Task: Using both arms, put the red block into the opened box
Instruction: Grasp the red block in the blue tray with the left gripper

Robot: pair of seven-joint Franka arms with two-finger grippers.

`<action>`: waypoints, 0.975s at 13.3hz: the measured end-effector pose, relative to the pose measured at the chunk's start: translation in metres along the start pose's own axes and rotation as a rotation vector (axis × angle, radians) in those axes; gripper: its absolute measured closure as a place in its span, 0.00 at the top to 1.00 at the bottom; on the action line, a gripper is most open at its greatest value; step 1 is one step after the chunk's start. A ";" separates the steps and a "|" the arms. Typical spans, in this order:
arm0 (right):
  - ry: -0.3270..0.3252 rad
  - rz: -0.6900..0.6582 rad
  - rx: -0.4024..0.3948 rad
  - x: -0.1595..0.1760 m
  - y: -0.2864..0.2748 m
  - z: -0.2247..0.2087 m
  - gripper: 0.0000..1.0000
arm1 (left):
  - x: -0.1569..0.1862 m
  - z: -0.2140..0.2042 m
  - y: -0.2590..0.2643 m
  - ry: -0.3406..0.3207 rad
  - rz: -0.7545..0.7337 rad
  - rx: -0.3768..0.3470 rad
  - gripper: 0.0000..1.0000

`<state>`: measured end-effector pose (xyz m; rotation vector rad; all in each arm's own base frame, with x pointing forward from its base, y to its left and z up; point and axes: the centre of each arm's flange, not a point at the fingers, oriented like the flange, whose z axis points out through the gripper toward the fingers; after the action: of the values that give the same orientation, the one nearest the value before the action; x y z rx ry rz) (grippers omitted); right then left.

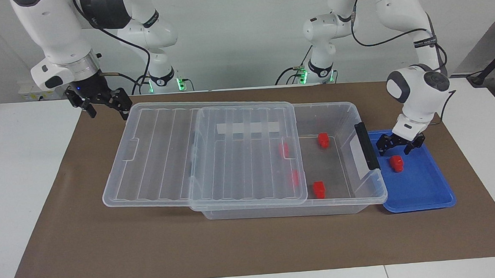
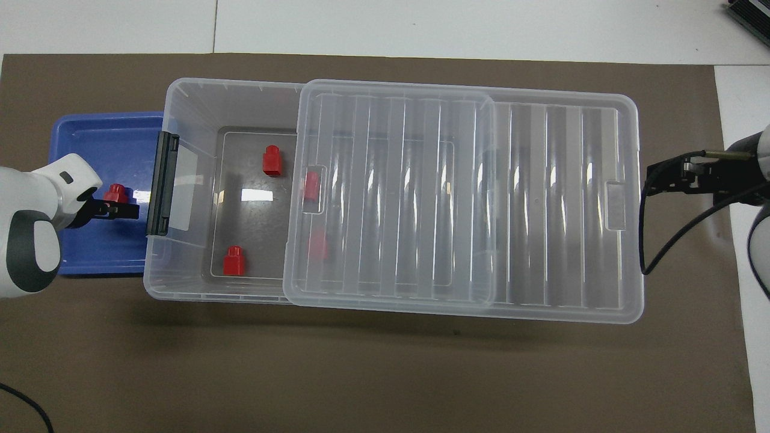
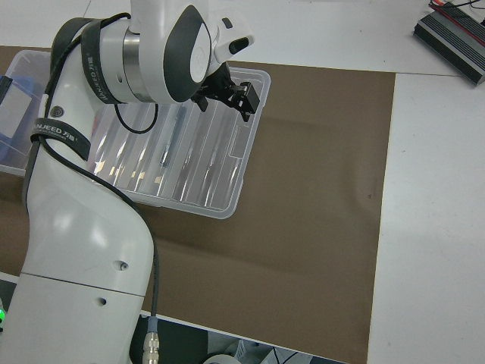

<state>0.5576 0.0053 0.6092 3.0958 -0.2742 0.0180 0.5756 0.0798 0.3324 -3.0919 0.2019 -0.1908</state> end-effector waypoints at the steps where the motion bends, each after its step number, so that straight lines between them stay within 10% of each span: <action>1: 0.000 0.005 0.000 0.001 0.003 0.000 1.00 | 0.004 -0.001 -0.001 0.010 0.008 0.003 1.00; 10: 0.000 0.007 0.000 0.001 0.004 0.000 1.00 | 0.022 0.031 -0.007 0.056 0.080 0.020 0.96; 13: 0.000 0.007 0.000 0.001 0.004 0.000 1.00 | 0.022 0.031 -0.008 0.056 0.088 0.020 0.59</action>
<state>0.5576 0.0012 0.6092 3.0947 -0.2854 0.0176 0.6020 0.0857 0.3049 -3.0517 0.3348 -0.2741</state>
